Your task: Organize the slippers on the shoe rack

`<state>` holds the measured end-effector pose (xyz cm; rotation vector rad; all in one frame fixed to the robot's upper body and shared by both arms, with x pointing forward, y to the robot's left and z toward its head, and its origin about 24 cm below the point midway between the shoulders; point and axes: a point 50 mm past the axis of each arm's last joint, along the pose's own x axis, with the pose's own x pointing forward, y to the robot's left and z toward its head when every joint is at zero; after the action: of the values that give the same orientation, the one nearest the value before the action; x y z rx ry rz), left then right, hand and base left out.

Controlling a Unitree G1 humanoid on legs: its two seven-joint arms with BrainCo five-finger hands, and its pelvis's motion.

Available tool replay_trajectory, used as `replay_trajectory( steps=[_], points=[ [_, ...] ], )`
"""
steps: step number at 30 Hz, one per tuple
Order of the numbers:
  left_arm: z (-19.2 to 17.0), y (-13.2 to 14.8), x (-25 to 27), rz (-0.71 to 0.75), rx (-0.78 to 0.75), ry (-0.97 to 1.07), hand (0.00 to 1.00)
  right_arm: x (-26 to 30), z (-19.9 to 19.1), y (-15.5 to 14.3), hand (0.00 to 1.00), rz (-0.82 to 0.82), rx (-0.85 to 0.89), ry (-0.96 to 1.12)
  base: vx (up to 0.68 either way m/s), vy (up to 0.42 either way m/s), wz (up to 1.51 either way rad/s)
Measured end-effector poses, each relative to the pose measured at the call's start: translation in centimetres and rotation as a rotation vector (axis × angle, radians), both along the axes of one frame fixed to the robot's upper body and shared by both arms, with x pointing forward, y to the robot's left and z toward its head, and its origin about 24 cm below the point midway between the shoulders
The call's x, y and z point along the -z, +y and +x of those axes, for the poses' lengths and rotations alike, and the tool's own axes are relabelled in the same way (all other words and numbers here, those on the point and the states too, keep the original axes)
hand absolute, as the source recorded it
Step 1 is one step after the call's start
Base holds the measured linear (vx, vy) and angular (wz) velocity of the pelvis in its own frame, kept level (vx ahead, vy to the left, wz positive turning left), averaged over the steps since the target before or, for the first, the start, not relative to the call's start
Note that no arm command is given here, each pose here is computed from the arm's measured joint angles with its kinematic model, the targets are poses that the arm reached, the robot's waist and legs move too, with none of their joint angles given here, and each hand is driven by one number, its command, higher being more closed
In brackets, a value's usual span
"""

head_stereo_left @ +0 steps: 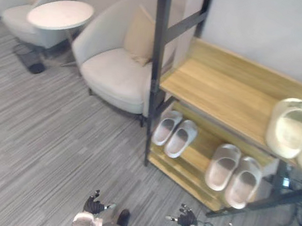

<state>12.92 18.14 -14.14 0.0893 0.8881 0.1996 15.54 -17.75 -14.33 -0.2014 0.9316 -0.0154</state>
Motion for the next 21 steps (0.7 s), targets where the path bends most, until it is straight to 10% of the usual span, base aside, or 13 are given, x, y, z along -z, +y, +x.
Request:
replay_trajectory(
  steps=[21],
  points=[
    [0.8,0.4,-0.1,0.0,0.028,-0.001,0.0,-0.1,-0.4,-0.8,0.0,0.058,0.173,-0.024,0.02,0.068,0.91]
  ],
)
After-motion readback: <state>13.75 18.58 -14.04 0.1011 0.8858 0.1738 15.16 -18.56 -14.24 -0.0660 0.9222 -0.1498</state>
